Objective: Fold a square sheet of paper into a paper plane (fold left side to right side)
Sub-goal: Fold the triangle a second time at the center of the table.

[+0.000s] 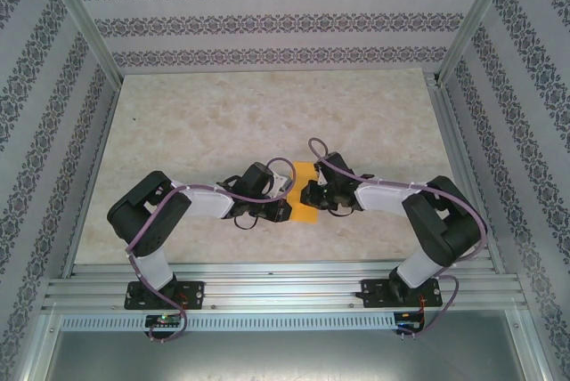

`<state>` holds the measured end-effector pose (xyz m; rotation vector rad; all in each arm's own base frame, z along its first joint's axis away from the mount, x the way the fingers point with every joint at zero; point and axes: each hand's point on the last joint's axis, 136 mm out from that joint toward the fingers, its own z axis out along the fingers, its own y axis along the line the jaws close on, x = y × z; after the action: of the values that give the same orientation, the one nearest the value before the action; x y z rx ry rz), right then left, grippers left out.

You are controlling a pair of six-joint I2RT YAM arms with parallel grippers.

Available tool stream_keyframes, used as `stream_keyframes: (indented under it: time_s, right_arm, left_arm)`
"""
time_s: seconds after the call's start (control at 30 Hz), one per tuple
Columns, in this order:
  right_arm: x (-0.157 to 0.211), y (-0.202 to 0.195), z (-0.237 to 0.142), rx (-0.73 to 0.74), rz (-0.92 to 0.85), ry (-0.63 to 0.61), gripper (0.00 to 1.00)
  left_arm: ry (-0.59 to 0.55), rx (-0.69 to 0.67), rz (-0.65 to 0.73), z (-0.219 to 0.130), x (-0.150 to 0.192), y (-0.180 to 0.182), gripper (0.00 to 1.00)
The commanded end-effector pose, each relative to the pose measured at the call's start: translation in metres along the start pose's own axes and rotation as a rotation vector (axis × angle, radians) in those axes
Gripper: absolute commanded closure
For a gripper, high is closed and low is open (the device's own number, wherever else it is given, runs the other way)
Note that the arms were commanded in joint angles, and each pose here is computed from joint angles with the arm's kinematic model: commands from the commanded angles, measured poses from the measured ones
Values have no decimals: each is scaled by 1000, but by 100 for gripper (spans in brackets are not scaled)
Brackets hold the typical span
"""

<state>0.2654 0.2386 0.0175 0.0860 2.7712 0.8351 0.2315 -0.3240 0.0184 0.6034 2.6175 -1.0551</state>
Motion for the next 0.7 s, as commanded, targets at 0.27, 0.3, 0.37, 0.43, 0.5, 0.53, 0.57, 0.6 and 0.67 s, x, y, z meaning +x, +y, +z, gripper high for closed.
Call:
stream_keyframes:
  time_s: [0.27, 0.3, 0.37, 0.43, 0.5, 0.53, 0.57, 0.6, 0.67]
  right_arm:
    - [2, -45, 7, 195, 37, 44, 87]
    - [3, -45, 8, 197, 38, 49, 87]
    - [3, -45, 9, 194, 39, 54, 87]
    - [3, -44, 11, 187, 36, 57, 87]
    - [1, -41, 11, 175, 35, 56, 87]
    - [0, -37, 10, 162, 31, 54, 87]
    - [-2, -33, 10, 143, 25, 45, 87]
    - [-4, -29, 8, 127, 21, 40, 87]
    - [-12, -16, 4, 75, 4, 15, 86]
  left_arm:
    - [187, -166, -108, -15, 74, 36, 86]
    - [192, -174, -111, -17, 78, 38, 86]
    - [198, -185, -122, -22, 85, 40, 86]
    - [199, -187, -131, -24, 90, 42, 86]
    - [196, -184, -135, -25, 91, 41, 86]
    - [190, -180, -134, -26, 89, 39, 86]
    - [175, -177, -129, -28, 84, 37, 86]
    - [161, -176, -124, -30, 79, 34, 86]
    - [118, -172, -114, -37, 62, 28, 84]
